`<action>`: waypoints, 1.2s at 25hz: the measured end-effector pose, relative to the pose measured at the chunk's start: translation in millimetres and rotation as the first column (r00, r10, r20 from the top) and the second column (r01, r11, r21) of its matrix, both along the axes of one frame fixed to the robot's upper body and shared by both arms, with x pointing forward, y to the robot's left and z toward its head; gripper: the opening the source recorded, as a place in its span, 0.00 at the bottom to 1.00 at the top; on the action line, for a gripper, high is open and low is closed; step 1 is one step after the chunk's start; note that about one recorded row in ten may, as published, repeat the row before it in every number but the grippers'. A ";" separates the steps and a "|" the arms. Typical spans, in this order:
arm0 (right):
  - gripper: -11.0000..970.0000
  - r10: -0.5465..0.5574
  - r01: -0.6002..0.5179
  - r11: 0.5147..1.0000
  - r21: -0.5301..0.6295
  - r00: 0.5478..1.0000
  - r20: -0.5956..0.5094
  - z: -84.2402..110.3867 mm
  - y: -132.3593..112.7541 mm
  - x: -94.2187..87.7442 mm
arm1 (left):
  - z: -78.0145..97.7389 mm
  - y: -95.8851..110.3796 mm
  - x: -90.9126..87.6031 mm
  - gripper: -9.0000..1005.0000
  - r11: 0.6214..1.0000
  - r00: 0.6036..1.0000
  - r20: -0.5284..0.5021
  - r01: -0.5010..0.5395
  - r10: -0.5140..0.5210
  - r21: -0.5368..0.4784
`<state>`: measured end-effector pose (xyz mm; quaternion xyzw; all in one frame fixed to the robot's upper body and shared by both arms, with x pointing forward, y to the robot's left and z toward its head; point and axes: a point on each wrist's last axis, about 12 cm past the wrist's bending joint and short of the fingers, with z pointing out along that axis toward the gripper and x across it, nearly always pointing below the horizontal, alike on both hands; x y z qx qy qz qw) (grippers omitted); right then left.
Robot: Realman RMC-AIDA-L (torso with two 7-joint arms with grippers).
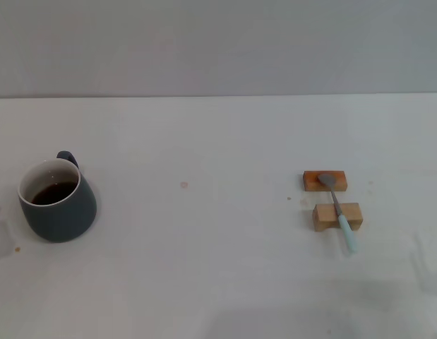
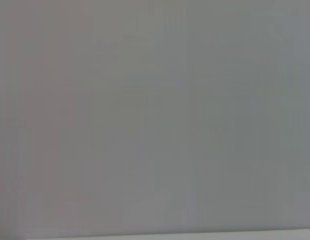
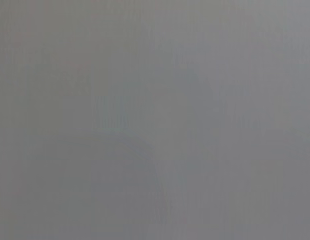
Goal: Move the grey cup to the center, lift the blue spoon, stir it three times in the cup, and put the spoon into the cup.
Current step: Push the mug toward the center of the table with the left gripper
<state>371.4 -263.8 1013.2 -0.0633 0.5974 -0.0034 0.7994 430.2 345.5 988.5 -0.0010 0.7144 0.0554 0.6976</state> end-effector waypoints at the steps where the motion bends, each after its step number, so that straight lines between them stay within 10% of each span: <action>1: 0.66 -0.001 0.001 1.000 0.000 1.000 0.001 0.0 -0.2 -0.4 | 0.2 -1.2 2.0 0.36 1.000 1.000 -0.001 0.008 -0.008 0.003; 10: 0.66 -0.005 0.005 1.000 -0.002 1.000 -0.003 -0.6 -1.2 -2.4 | -0.6 -7.7 19.9 0.01 0.995 0.998 -0.044 0.041 -0.037 0.088; 30: 0.66 -0.008 0.008 1.000 -0.002 1.000 0.001 -0.2 -2.5 -3.6 | -2.6 -35.8 45.3 0.02 0.975 0.978 -0.106 0.189 -0.177 0.113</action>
